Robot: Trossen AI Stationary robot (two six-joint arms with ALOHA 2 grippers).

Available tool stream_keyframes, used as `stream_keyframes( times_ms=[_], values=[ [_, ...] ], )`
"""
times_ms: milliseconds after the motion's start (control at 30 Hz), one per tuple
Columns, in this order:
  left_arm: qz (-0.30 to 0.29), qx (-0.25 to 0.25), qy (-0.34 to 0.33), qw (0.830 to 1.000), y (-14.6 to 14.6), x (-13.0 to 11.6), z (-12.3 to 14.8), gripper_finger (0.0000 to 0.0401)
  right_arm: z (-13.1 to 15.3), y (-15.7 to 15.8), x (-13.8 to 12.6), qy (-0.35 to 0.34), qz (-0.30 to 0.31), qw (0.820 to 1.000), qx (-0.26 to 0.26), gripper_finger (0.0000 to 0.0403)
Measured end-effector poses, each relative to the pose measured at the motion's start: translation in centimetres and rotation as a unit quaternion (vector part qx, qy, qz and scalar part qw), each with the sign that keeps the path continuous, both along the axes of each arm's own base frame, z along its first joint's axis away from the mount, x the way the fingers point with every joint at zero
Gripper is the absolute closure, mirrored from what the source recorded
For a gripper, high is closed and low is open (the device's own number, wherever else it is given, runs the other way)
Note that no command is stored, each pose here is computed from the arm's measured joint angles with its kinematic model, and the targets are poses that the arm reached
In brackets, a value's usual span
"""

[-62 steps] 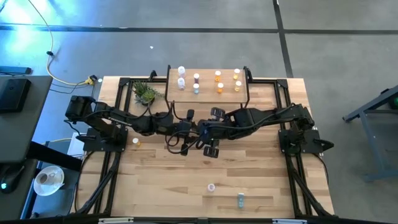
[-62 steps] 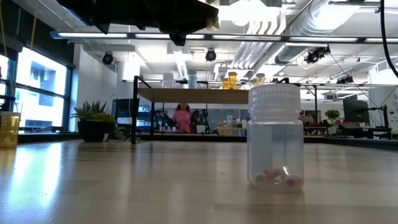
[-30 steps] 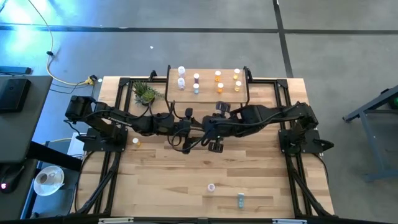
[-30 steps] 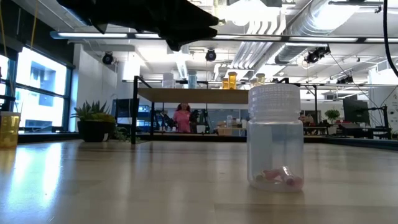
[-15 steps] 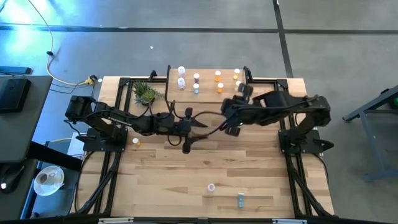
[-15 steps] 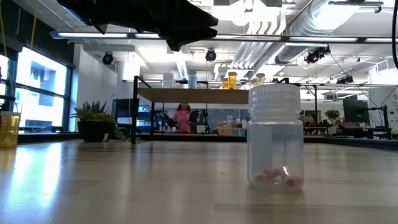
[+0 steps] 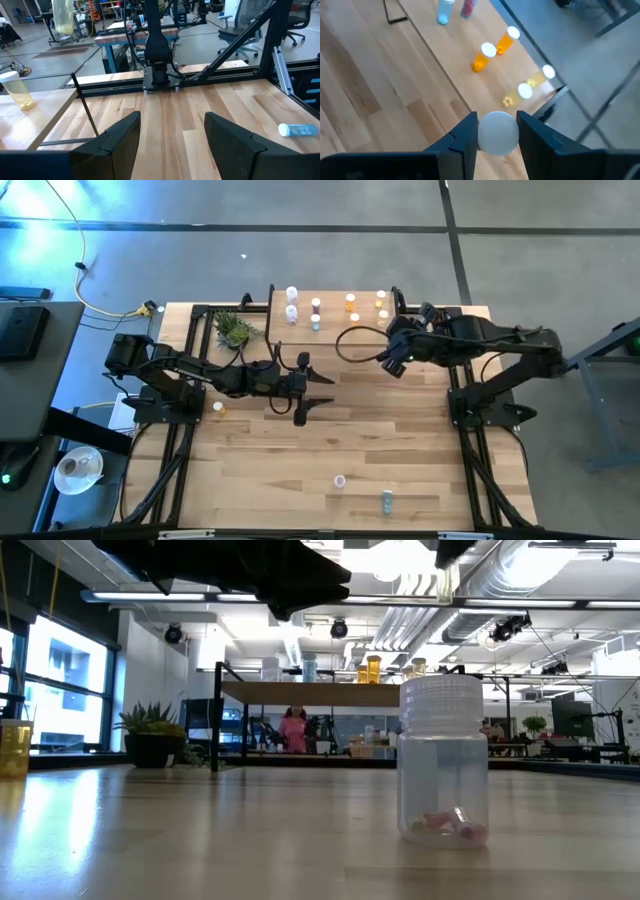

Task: Pick and place medicine bottles onto shelf by color
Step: Put the yellow pill bottle on the shelf aligned with the yellow pill bottles

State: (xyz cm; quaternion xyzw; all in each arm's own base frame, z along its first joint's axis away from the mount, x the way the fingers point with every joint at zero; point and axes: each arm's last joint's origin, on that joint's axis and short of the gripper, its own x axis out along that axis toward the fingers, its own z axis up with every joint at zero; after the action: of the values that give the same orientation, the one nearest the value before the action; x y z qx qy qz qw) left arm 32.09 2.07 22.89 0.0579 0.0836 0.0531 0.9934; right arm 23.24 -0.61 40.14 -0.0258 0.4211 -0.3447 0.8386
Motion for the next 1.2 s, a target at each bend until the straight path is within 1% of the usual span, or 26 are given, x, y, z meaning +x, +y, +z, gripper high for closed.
stream_keyframes(
  times_ms=[67,167,300,433,667,900,1200],
  values=[
    [0.001,0.000,0.000,1.000,0.0,0.0,0.0,0.0190,-1.1,-0.6,-0.4,-0.025,-0.004,1.000,0.017,0.0293],
    [0.004,0.001,0.000,1.000,0.0,0.0,0.0,0.0190,-2.8,-1.6,-0.9,-0.046,-0.014,0.998,0.035,0.0293],
    [0.004,0.001,-0.001,1.000,0.0,0.0,0.0,0.0190,-4.7,-3.3,-1.3,-0.053,-0.045,0.996,0.050,0.0293],
    [0.004,0.001,-0.001,1.000,0.0,0.0,0.0,0.0190,-5.8,-5.3,-1.0,-0.062,-0.070,0.993,0.075,0.0293],
    [0.003,0.010,0.000,1.000,0.0,0.0,0.0,0.0190,-7.0,-8.2,0.6,-0.060,-0.062,0.991,0.105,0.0293],
    [0.003,0.010,0.001,1.000,0.0,0.0,0.0,0.0190,-8.5,-8.9,1.7,-0.030,-0.063,0.990,0.119,0.0293],
    [0.003,0.010,0.001,1.000,0.0,0.0,0.0,0.0190,-8.5,-8.9,1.8,-0.030,-0.063,0.990,0.119,0.0293]
  ],
)
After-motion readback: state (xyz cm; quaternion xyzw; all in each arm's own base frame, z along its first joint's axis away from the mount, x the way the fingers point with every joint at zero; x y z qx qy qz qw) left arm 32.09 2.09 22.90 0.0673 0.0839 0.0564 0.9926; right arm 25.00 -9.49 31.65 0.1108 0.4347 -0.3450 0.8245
